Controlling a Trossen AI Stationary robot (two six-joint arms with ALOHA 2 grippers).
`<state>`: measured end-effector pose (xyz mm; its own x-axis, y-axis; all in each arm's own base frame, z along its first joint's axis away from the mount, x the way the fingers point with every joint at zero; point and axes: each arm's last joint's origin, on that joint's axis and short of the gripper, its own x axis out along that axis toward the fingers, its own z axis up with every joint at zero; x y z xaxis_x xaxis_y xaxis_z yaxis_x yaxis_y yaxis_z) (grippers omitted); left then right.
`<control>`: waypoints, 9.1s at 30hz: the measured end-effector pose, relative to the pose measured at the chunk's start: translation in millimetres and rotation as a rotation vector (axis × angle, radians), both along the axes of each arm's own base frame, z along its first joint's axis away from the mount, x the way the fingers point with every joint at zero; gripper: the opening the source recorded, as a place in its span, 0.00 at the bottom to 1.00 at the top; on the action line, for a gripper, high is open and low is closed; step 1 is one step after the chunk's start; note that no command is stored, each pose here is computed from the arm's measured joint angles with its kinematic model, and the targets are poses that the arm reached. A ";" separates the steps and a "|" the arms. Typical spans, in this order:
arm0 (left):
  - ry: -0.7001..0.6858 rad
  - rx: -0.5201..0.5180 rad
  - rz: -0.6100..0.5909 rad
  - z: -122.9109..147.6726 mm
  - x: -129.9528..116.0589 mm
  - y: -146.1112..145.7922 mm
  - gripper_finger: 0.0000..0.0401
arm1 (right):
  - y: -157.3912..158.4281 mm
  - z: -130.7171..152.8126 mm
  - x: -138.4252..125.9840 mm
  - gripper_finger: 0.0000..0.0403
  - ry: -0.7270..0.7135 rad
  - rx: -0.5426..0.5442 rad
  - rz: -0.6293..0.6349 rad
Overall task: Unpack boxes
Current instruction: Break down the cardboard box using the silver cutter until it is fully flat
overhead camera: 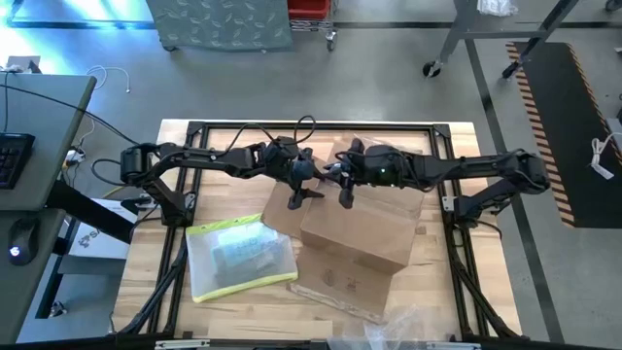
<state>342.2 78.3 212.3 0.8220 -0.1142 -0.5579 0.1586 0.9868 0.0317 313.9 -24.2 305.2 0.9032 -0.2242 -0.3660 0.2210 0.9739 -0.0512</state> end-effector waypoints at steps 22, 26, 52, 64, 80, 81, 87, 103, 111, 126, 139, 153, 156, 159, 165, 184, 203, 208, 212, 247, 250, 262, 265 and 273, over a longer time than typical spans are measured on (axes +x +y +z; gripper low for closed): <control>0.001 0.002 -0.002 -0.1 0.3 -1.5 0.58 | 4.5 -33.8 -7.5 0.14 -0.122 -0.081 0.020; 0.001 0.002 -0.002 -0.1 0.3 -1.5 0.58 | 5.1 -27.0 -8.0 0.14 -0.182 -0.082 0.024; -0.007 0.006 -0.001 0.3 1.1 -1.6 0.58 | 3.3 -39.2 -13.9 0.14 -0.007 -0.056 0.035; -0.016 0.010 0.002 0.9 1.8 -1.4 0.58 | 9.4 -26.7 -23.4 0.14 -0.045 -0.121 0.055; -0.004 0.007 0.001 0.3 0.8 -1.2 0.58 | 3.2 -24.3 -19.2 0.14 -0.094 -0.154 0.128; -0.004 0.007 0.001 0.3 0.8 -1.2 0.58 | 3.0 -25.9 -18.1 0.14 -0.092 -0.146 0.149; -0.003 0.008 0.000 0.2 0.7 -1.2 0.58 | 1.1 -32.9 -13.0 0.14 -0.065 -0.155 0.169; -0.002 0.005 0.000 0.1 0.7 -1.4 0.58 | -1.1 -26.5 -17.7 0.14 -0.077 -0.210 0.178; -0.003 0.004 -0.001 0.1 0.8 -1.6 0.58 | -3.7 -30.3 -18.7 0.14 -0.037 -0.187 0.171; -0.001 0.003 0.000 0.1 0.7 -1.5 0.58 | -10.0 -22.5 -17.8 0.14 -0.137 -0.099 0.028; -0.002 0.003 -0.001 0.1 0.7 -1.6 0.58 | -8.0 -21.7 -17.4 0.14 -0.156 -0.058 0.032; -0.001 0.003 0.000 0.1 0.7 -1.5 0.58 | -7.2 -30.8 -16.5 0.14 -0.090 -0.010 0.044; -0.001 0.003 0.000 0.0 0.7 -1.5 0.58 | -7.5 -34.2 -15.9 0.14 -0.065 -0.007 0.030; -0.001 0.004 0.000 0.1 0.7 -1.5 0.58 | -7.7 -37.5 -16.0 0.14 -0.032 0.009 0.017; 0.001 0.004 0.008 -0.1 0.6 -1.3 0.58 | -0.3 -39.1 -16.6 0.14 -0.008 0.013 -0.012; 0.025 0.022 0.045 -0.3 -0.4 -0.9 0.58 | 15.4 -24.7 -51.8 0.14 0.073 0.090 -0.096; 0.028 0.029 0.057 -0.3 -0.5 -0.4 0.58 | 40.9 -10.5 -121.4 0.14 0.203 0.216 -0.228; 0.028 0.029 0.057 -0.3 -0.5 -0.2 0.58 | 45.3 -11.0 -143.0 0.14 0.256 0.264 -0.276; 0.028 0.025 0.060 -0.2 -0.5 -0.2 0.58 | 46.5 -9.7 -159.3 0.14 0.280 0.303 -0.294; 0.017 -0.002 0.086 0.8 0.4 0.6 0.58 | 45.4 44.1 -195.7 0.14 0.577 0.375 -0.338; 0.126 0.013 0.102 -10.6 -7.1 0.5 0.58 | 43.7 45.7 -200.4 0.14 0.598 0.309 -0.318; 0.311 0.132 0.317 -14.3 -19.6 -2.7 0.56 | 58.1 14.6 -164.3 0.14 0.193 0.044 -0.327; 0.169 0.135 0.328 15.9 -15.2 -8.3 0.53 | 63.4 7.8 -154.4 0.14 0.115 0.015 -0.298; -0.271 -0.045 0.103 78.5 9.7 -52.3 0.43 | 73.7 22.0 -155.2 0.14 -0.047 -0.057 -0.330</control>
<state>351.9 26.0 290.8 0.9489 -0.0426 -0.3127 0.0497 0.9987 0.0147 158.7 49.5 327.2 0.7939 -0.5265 -0.3042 0.5276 0.8451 -0.0856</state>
